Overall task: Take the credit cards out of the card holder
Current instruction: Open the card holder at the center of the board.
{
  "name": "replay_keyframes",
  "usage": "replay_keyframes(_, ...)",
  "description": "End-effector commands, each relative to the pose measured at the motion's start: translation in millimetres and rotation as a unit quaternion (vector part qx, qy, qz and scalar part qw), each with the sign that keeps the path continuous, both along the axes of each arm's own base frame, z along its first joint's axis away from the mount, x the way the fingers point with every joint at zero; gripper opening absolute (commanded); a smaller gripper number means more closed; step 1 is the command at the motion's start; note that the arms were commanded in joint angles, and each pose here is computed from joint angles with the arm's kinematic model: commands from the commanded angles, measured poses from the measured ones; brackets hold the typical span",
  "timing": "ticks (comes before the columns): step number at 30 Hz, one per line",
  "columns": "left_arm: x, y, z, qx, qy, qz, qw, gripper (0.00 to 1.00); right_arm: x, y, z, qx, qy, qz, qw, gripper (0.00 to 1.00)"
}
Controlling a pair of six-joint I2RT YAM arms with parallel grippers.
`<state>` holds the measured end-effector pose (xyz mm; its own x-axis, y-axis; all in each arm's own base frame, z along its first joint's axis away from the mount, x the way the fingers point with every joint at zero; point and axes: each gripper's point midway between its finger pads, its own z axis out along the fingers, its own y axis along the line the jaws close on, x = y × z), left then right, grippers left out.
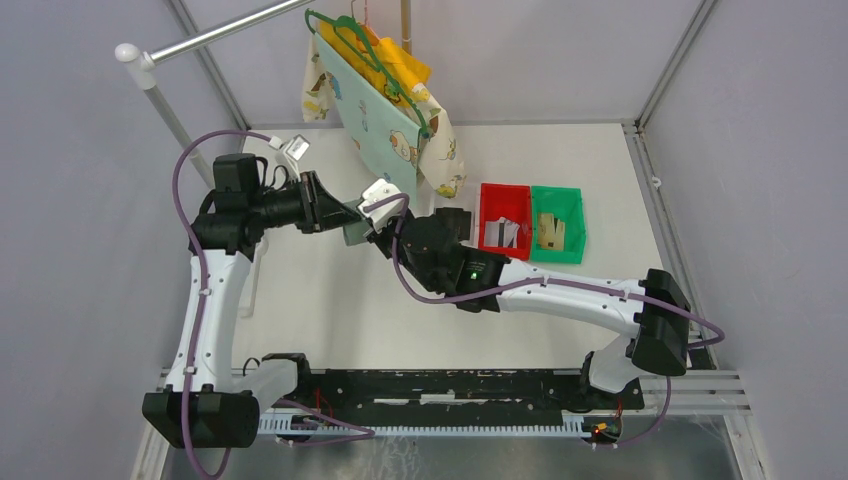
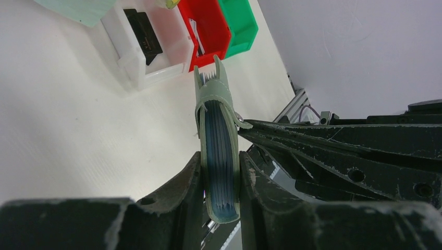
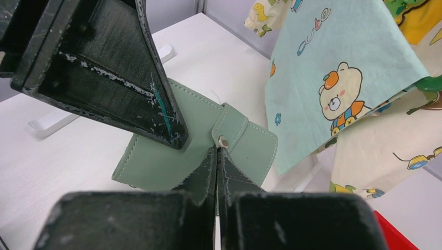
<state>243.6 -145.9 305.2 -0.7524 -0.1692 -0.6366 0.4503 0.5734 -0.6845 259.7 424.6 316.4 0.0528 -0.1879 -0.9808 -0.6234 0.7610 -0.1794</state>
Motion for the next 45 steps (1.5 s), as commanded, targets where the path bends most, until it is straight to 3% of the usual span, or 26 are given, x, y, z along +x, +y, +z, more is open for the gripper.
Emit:
replay_keyframes(1,-51,-20,27,-0.052,-0.005,-0.112,0.992,0.02,34,-33,39,0.049,-0.030,-0.085,0.995,0.00)
replay_keyframes(9,-58,-16,22,-0.027,-0.014,-0.124,0.992,0.02,43,-55,53,0.091,-0.028,-0.118,0.988,0.00)
replay_keyframes(14,-56,-13,21,-0.003,-0.040,-0.125,0.991,0.02,35,-39,48,0.081,-0.002,-0.053,0.995,0.00)
replay_keyframes(16,-57,-10,24,0.021,-0.079,-0.132,0.988,0.02,35,-33,45,0.089,0.044,-0.013,0.995,0.15)
replay_keyframes(19,-53,-5,25,0.057,-0.144,-0.135,0.979,0.02,36,-40,45,0.106,0.101,0.043,0.988,0.50)
replay_keyframes(22,-53,-2,28,0.080,-0.185,-0.141,0.969,0.02,35,-66,37,0.120,0.134,0.073,0.981,0.63)
replay_keyframes(25,-60,-6,37,0.068,-0.209,-0.160,0.962,0.02,32,-100,24,0.149,0.163,0.096,0.971,0.67)
replay_keyframes(29,-66,-10,48,0.051,-0.228,-0.177,0.956,0.02,-2,-101,27,0.168,0.172,0.219,0.946,0.71)
replay_keyframes(31,-68,-12,52,0.045,-0.229,-0.180,0.955,0.02,-20,-92,22,0.161,0.184,0.278,0.929,0.77)
replay_keyframes(38,-81,-19,66,-0.001,-0.213,-0.199,0.957,0.02,-47,-75,31,0.193,0.151,0.348,0.905,0.86)
replay_keyframes(45,-92,-23,79,-0.031,-0.213,-0.218,0.952,0.02,-64,-55,47,0.219,0.137,0.404,0.877,0.87)
